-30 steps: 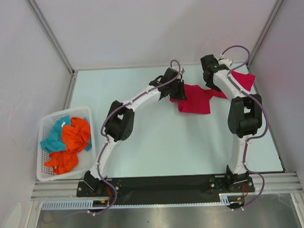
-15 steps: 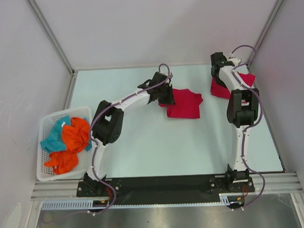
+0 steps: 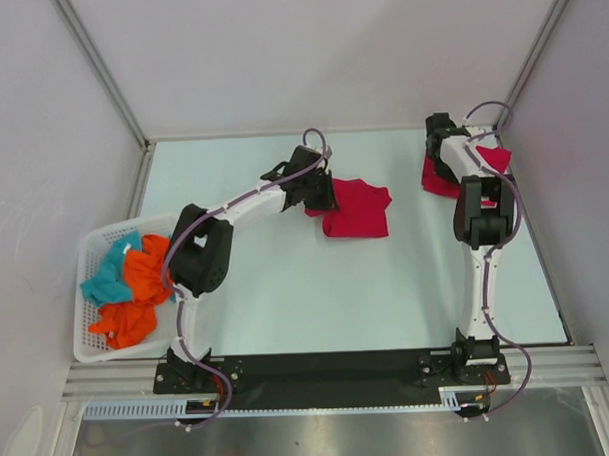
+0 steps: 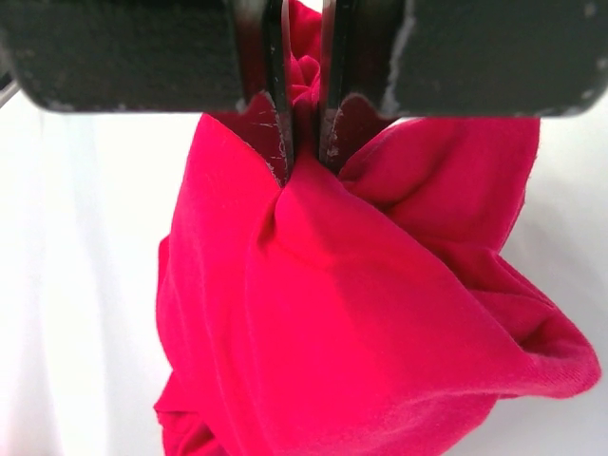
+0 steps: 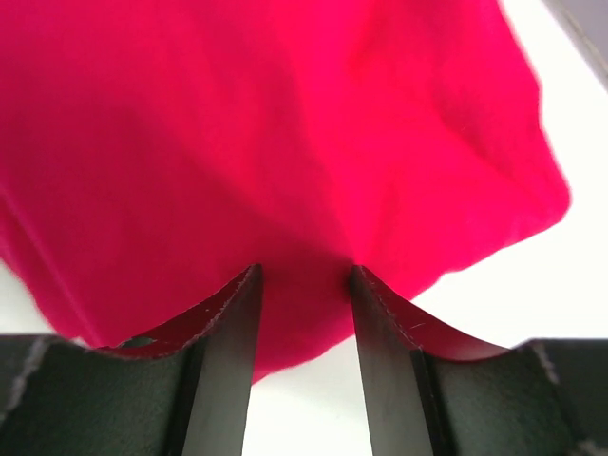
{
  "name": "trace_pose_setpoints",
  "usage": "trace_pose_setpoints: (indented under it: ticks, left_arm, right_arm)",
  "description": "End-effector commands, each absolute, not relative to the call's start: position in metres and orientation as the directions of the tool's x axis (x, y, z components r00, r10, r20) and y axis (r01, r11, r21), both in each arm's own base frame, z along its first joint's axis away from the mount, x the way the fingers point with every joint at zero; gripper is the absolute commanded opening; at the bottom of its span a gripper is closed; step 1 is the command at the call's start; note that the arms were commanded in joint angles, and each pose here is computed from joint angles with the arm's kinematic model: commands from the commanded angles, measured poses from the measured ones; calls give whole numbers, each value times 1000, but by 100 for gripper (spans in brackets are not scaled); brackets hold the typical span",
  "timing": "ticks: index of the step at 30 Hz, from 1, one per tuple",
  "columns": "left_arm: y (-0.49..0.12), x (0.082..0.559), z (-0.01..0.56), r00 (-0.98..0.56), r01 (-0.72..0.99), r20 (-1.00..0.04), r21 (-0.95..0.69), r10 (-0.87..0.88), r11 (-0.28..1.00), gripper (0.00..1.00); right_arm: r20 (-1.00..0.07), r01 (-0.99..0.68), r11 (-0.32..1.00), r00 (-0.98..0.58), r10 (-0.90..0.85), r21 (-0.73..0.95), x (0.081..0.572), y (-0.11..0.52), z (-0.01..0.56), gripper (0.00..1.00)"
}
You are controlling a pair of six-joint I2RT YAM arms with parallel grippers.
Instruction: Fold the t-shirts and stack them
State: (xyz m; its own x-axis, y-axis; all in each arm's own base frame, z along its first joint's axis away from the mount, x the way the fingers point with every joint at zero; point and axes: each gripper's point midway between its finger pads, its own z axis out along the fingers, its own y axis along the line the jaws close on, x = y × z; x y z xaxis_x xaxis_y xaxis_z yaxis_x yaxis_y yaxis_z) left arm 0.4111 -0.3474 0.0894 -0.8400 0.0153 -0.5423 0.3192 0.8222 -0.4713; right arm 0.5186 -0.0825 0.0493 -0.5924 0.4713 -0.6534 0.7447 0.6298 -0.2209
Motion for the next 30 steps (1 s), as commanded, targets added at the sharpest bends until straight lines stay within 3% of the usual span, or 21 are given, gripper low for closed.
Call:
trace_pose_setpoints:
  ticks: [1,6,16,30]
  left_arm:
    - [-336,421,140,-770,358,-637,-481,-39,800,12]
    - [-326,420,155,-752,353,-657,-481,-63,803,13]
    - [-310,419,160,-745,338,-662,-481,-83,809,12]
    - [-297,419,166,-735,320,-670,-477,-103,819,12]
  right_arm:
    - [-638,715,670,-615,464,-202,518,-48,41,47]
    - [-617,657,723,-664,422,-213,507,-8,32,47]
    - [-574,619,755,-706,415,-216,485,12,15,45]
    - [-505,484,850,-797,331,-207,424,72,5,45]
